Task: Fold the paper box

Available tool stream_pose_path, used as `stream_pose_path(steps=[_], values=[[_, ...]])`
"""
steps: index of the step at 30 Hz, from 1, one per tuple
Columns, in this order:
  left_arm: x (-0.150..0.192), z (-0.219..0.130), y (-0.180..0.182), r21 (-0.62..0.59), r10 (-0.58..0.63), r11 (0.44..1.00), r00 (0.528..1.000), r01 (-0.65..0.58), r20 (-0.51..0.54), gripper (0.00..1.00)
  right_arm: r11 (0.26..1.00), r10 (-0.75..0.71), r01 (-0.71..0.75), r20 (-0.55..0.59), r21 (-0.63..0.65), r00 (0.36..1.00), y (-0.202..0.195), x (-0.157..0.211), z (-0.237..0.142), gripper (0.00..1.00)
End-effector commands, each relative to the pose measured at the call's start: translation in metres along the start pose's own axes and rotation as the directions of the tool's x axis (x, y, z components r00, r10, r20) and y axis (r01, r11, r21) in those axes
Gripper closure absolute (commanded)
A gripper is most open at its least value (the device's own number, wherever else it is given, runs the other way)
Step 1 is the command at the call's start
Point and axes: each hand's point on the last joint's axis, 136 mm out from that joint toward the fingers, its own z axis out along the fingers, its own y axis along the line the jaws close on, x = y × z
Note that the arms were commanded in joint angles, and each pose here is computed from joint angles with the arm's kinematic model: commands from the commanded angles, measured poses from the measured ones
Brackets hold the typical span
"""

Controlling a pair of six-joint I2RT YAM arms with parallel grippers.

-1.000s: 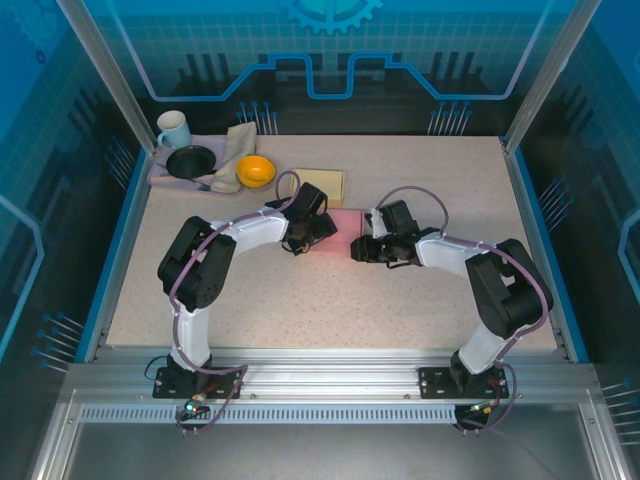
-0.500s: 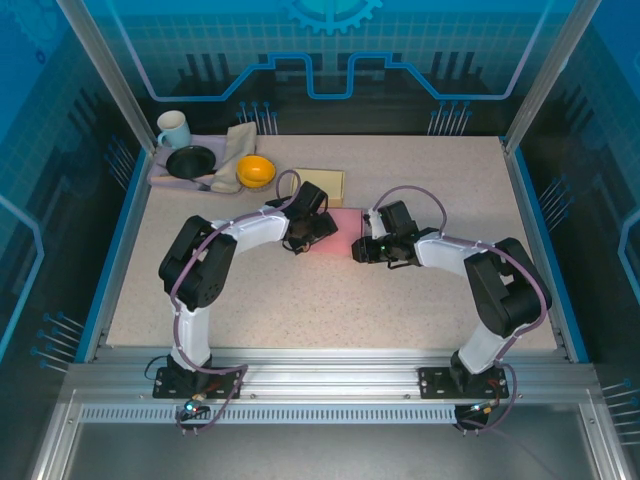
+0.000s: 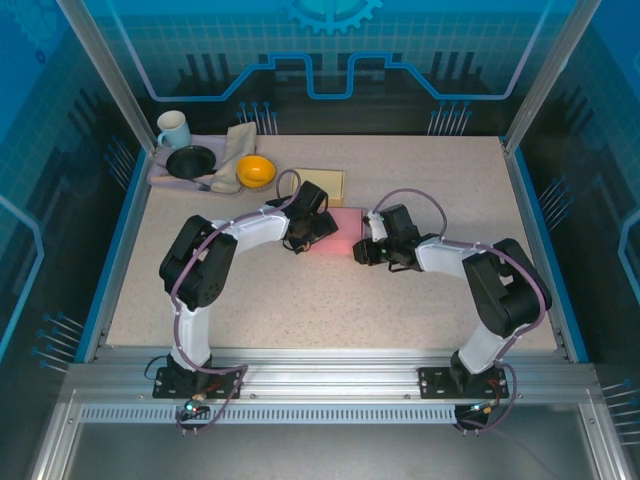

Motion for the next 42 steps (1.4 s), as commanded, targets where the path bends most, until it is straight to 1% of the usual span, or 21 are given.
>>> stream_pose_path(steps=[1,4,8,11,14,21,29,33,35,37,39,40,42], values=[[0.045,0.033,0.103,-0.339,-0.015,0.94,0.988,-0.04,-0.156,0.19,0.998,-0.042,0.042,-0.009,0.046,0.999,-0.011,0.013,0.006,0.68],[0.045,0.033,0.103,-0.34,-0.016,0.94,0.988,-0.039,-0.157,0.19,0.996,-0.061,0.062,-0.012,0.066,0.998,-0.016,0.017,0.009,0.68],[0.046,0.034,0.102,-0.338,-0.014,0.94,0.987,-0.041,-0.161,0.19,0.994,-0.047,0.048,-0.018,0.097,0.999,-0.023,0.022,0.015,0.67],[0.046,0.033,0.103,-0.34,-0.015,0.939,0.987,-0.042,-0.163,0.19,0.988,0.007,-0.003,-0.027,0.155,1.0,-0.034,0.027,0.016,0.67],[0.045,0.033,0.105,-0.342,-0.012,0.939,0.986,-0.046,-0.166,0.19,0.983,0.058,-0.053,-0.022,0.176,0.998,-0.043,0.03,0.015,0.67],[0.045,0.034,0.104,-0.335,-0.012,0.941,0.985,-0.047,-0.172,0.19,0.976,0.157,-0.156,0.007,0.154,0.988,-0.056,0.024,0.016,0.67],[0.047,0.037,0.103,-0.33,-0.005,0.942,0.981,-0.06,-0.191,0.2,0.977,0.163,-0.168,0.042,0.131,0.986,-0.054,0.009,0.023,0.66],[0.048,0.037,0.102,-0.326,-0.002,0.943,0.98,-0.063,-0.198,0.2,0.954,0.239,-0.24,0.027,0.181,0.971,-0.064,0.005,0.027,0.67],[0.049,0.037,0.102,-0.324,-0.001,0.944,0.98,-0.066,-0.201,0.2,0.944,0.274,-0.275,0.032,0.183,0.961,-0.064,0.002,0.031,0.68],[0.049,0.037,0.101,-0.322,0.0,0.944,0.979,-0.067,-0.204,0.2,0.932,0.312,-0.316,0.052,0.178,0.949,-0.065,-0.004,0.032,0.7],[0.05,0.038,0.1,-0.319,0.0,0.945,0.978,-0.069,-0.211,0.2,0.922,0.345,-0.353,0.079,0.157,0.935,-0.062,-0.01,0.034,0.7],[0.051,0.038,0.1,-0.319,-0.001,0.945,0.977,-0.069,-0.212,0.2,0.919,0.364,-0.373,0.091,0.124,0.927,-0.058,-0.014,0.037,0.7],[0.051,0.038,0.1,-0.317,0.001,0.946,0.976,-0.071,-0.216,0.2,0.908,0.404,-0.411,0.087,0.08,0.911,-0.053,-0.016,0.044,0.7]])
